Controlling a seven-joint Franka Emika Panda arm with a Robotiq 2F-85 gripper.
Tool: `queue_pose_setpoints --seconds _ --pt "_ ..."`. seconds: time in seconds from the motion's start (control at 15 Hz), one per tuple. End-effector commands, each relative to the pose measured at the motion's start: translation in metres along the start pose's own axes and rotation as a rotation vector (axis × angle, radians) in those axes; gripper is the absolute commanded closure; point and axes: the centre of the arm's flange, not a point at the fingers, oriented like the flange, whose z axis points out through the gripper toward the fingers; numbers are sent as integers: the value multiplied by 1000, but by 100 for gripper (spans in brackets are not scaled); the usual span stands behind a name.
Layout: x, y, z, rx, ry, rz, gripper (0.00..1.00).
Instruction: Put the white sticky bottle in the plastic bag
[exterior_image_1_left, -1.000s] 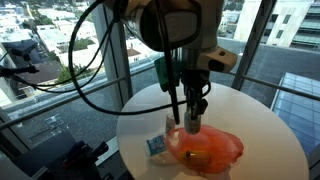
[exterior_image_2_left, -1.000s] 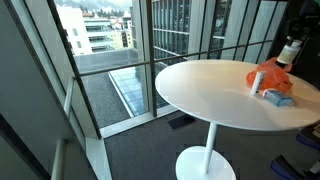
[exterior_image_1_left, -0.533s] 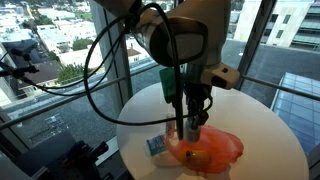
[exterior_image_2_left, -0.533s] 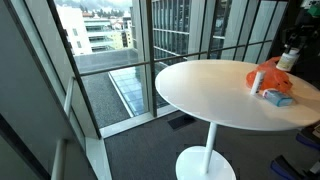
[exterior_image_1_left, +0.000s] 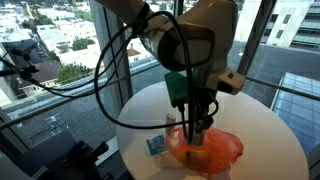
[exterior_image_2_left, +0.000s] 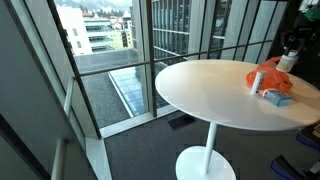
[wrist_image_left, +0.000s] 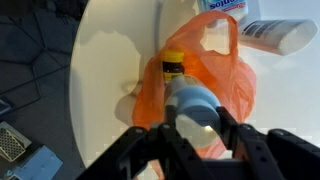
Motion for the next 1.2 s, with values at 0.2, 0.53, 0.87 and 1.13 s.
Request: queue_pose_setpoints --seconds 0.2,0.53,0.87,1.13 --pt "18 -25 7 -14 -5 5 81" --pt "18 -56 16 -28 -8 -24 81" --pt "12 -67 34 -43 -28 -43 81" --pt "10 -61 44 -52 -44 -43 81"
